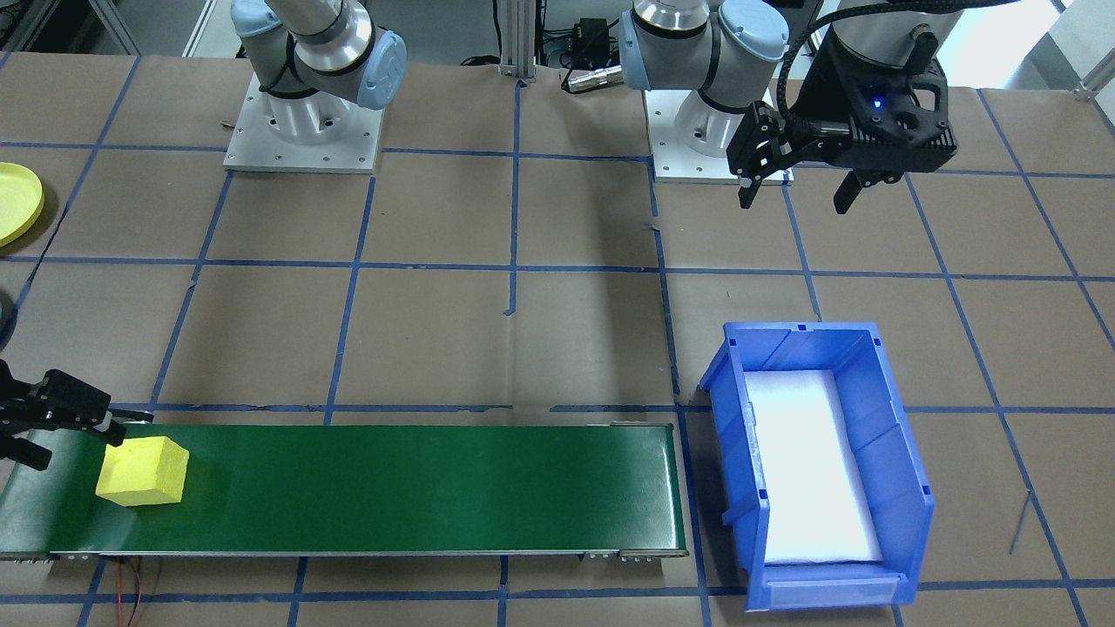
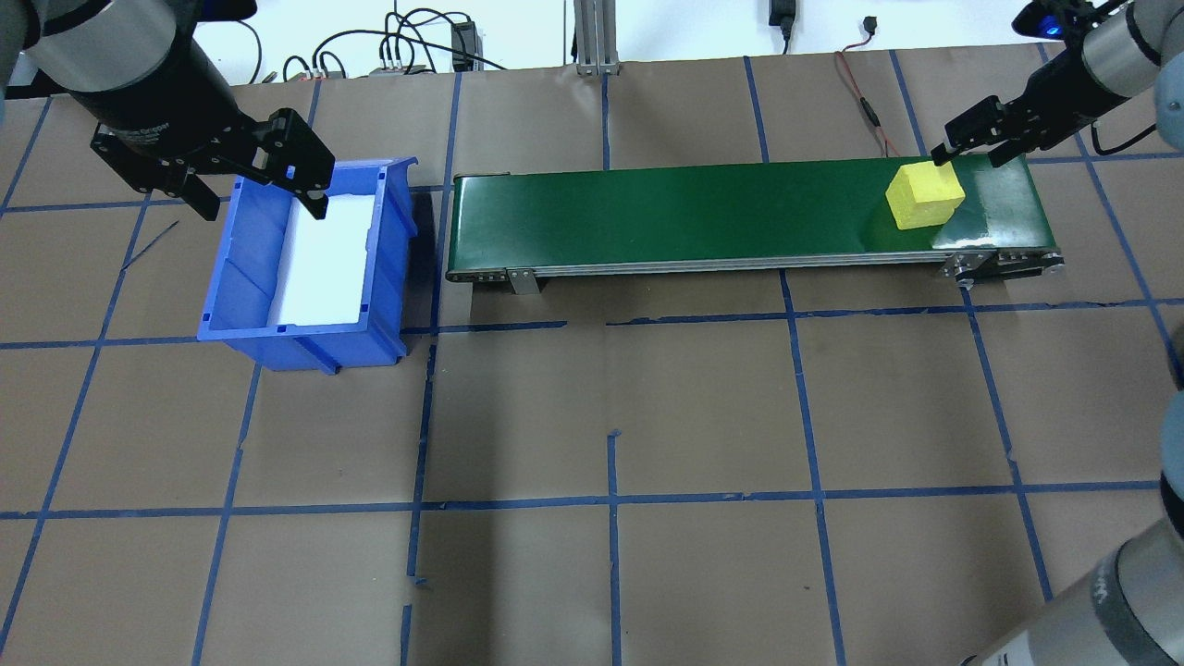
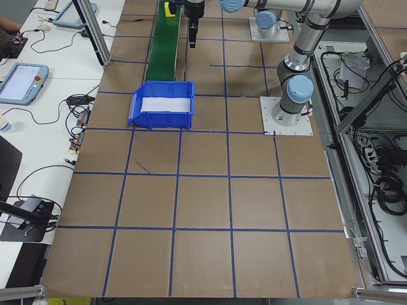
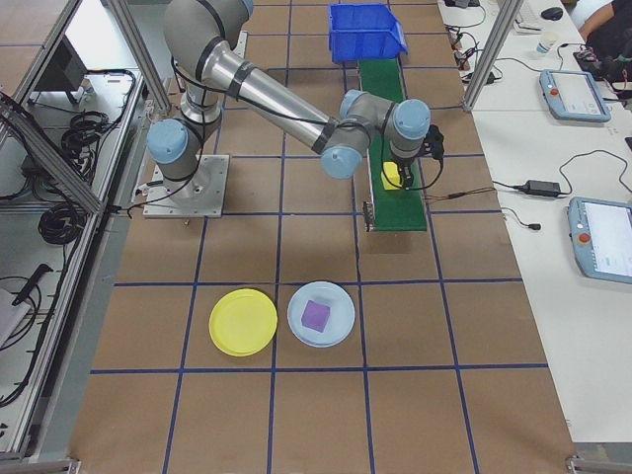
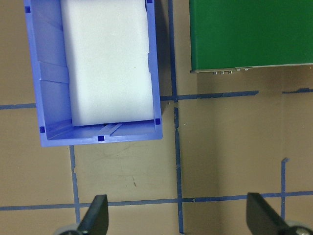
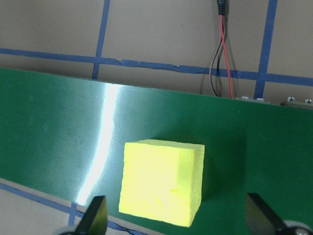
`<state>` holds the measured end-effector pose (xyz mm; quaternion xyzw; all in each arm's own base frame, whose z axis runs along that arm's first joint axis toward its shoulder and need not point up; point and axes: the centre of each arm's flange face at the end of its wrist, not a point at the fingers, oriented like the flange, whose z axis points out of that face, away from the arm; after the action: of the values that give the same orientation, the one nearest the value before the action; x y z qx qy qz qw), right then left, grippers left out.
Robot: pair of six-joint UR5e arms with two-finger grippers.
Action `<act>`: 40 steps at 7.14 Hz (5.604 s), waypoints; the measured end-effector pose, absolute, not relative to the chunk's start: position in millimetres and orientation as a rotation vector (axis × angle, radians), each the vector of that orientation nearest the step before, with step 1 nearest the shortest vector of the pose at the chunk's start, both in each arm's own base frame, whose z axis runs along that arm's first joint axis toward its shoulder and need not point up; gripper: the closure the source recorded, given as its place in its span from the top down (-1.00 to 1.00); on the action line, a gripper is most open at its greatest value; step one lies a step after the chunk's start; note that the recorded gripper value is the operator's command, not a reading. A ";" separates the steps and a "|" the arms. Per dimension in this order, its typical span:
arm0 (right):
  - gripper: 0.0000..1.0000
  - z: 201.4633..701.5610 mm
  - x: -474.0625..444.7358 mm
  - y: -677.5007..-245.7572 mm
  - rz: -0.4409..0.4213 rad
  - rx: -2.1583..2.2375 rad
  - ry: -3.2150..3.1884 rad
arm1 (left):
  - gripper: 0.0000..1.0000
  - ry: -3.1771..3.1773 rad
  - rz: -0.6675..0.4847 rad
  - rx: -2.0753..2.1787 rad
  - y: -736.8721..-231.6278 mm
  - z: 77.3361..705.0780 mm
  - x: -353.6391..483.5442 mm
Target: Move block left to right into plate
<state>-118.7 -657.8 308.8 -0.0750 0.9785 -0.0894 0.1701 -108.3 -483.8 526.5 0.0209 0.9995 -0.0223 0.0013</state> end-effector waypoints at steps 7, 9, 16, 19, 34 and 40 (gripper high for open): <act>-0.35 249.8 -131.3 -660.3 -0.087 -0.200 2.836 | 1.00 3.135 -0.074 0.059 -483.9 527.4 -105.7; -0.34 288.0 -144.5 -639.5 -0.065 -0.190 2.928 | 1.00 3.135 -0.075 0.058 -483.9 527.6 -104.9; -0.16 307.1 -410.5 -357.8 -0.032 -0.253 2.951 | 1.00 3.136 -0.075 0.061 -483.6 527.6 -106.2; 0.84 259.4 -481.7 -273.7 0.011 -0.175 2.938 | 1.00 3.136 -0.081 0.058 -484.2 528.0 -105.4; 1.00 509.9 -21.3 -484.7 -0.099 -0.166 3.038 | 1.00 3.135 -0.083 0.057 -483.8 528.6 -105.2; 1.00 515.9 114.9 -501.2 -0.352 -0.072 3.005 | 1.00 3.135 -0.084 0.057 -484.0 528.5 -105.2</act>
<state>114.9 -501.2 515.9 -0.0236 0.9913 -0.1163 0.0576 -105.2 -484.0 528.5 0.0183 0.9995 -0.0266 0.0022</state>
